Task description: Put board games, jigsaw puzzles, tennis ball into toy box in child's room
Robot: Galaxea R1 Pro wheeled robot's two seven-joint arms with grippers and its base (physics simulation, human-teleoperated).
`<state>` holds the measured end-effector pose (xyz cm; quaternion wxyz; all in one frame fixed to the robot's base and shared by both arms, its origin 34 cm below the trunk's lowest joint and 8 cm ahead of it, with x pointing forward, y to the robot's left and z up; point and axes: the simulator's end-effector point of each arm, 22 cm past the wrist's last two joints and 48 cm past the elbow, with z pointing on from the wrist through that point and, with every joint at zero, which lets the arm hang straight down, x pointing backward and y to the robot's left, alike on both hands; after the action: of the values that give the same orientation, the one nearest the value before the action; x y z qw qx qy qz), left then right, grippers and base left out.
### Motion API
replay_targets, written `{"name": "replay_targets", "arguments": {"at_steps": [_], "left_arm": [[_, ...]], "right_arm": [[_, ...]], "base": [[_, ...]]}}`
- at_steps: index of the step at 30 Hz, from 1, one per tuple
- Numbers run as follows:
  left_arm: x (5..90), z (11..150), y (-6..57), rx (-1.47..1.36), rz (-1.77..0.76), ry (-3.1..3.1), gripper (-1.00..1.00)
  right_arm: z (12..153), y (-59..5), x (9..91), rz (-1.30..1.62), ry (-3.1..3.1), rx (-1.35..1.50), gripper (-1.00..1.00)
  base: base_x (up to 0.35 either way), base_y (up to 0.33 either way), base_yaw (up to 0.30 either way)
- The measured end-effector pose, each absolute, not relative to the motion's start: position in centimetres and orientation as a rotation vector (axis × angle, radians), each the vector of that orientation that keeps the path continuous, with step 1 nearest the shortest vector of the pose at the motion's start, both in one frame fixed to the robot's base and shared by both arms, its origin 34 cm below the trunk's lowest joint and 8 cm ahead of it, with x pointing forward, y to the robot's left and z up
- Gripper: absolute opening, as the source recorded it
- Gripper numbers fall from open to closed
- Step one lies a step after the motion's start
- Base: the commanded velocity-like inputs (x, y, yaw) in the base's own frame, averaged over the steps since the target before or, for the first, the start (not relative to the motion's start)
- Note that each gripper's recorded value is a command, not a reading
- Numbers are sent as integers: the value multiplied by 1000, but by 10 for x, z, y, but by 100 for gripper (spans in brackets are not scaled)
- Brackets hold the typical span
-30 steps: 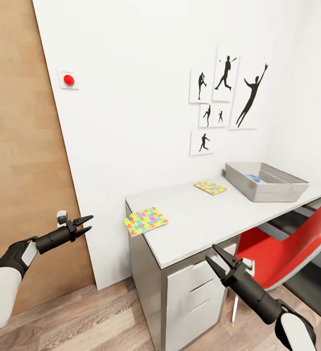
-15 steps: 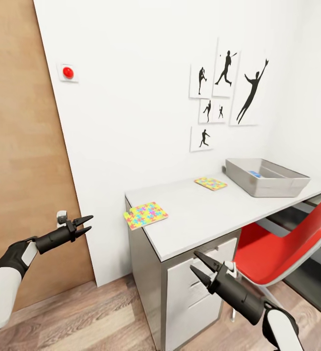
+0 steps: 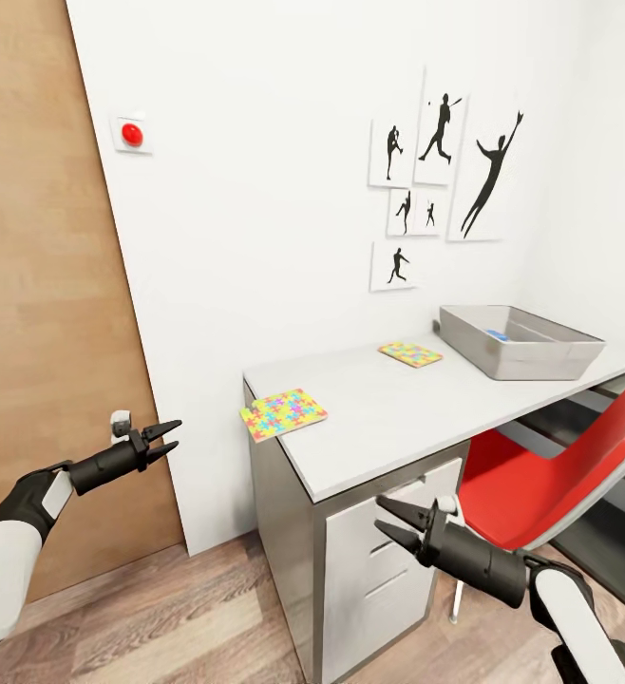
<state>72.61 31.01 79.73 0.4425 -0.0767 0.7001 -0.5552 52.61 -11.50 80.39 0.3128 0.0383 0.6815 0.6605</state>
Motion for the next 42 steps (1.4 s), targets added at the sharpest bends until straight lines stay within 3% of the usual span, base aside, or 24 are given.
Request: {"name": "replay_targets", "arguments": {"at_steps": [25, 42], "left_arm": [[730, 784, 304, -220, -1355, 1790, 100], [738, 767, 290, -265, -1318, 1846, 100]], "right_arm": [[811, -102, 504, 1861, 1823, 17, 100], [809, -46, 482, 1885, 1946, -236, 100]], "base": [[0, 0, 0], [0, 0, 0]]}}
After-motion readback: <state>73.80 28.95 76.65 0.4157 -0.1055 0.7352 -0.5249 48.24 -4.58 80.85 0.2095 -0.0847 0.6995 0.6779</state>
